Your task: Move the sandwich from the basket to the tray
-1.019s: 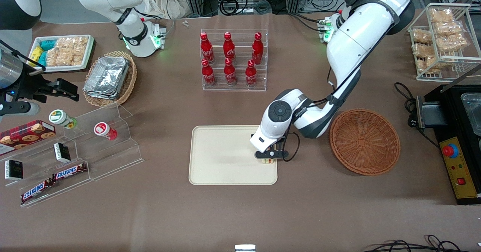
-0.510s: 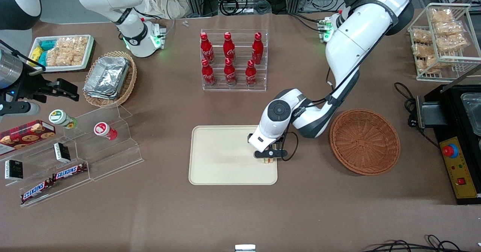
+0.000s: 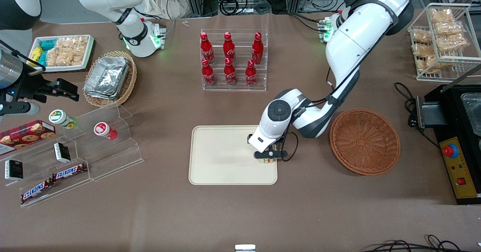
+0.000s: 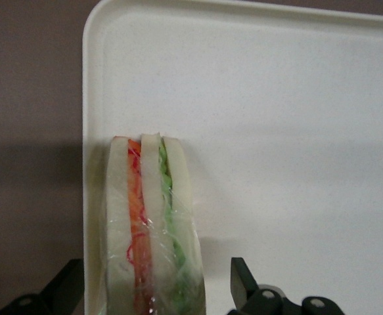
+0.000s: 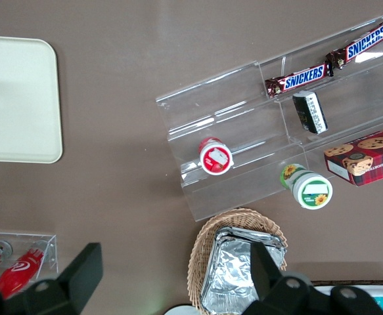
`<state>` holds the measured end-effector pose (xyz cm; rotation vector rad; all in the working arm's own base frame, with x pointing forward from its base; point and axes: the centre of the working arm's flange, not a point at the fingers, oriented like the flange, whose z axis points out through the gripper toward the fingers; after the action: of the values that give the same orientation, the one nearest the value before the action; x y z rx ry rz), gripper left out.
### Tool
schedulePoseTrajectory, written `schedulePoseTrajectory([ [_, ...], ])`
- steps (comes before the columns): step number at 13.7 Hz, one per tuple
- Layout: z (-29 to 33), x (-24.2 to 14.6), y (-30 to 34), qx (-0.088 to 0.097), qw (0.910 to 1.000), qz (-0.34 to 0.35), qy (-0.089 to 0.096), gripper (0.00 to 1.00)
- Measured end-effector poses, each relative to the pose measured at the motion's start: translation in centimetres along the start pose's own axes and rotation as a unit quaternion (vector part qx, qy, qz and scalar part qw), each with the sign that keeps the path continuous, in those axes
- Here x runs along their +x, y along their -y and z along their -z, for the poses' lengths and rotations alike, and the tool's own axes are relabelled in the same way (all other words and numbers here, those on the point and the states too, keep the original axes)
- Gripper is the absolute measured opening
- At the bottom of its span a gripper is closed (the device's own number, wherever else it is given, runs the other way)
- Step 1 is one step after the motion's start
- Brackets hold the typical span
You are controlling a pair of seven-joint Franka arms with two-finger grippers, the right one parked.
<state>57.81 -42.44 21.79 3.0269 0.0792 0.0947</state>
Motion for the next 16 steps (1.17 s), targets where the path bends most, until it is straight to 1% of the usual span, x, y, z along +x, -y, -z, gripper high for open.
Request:
schedulePoseTrajectory([
  [4, 2.7, 1.0, -0.3, -0.005, 0.9996, 0.017, -0.02, 1.0],
  [7, 6.1, 1.5, -0.3, 0.005, 0.9987, 0.038, -0.032, 1.0],
  [9, 9.2, 2.4, 0.6, 0.009, 0.9974, 0.058, -0.041, 1.0],
  [12, 13.9, 4.4, 2.8, 0.001, 0.9942, 0.092, -0.056, 1.0],
  [13, 15.2, 4.9, 3.6, -0.001, 0.9929, 0.103, -0.058, 1.0],
  [16, 18.4, 6.1, 6.2, 0.007, 0.9894, 0.133, -0.058, 1.0],
])
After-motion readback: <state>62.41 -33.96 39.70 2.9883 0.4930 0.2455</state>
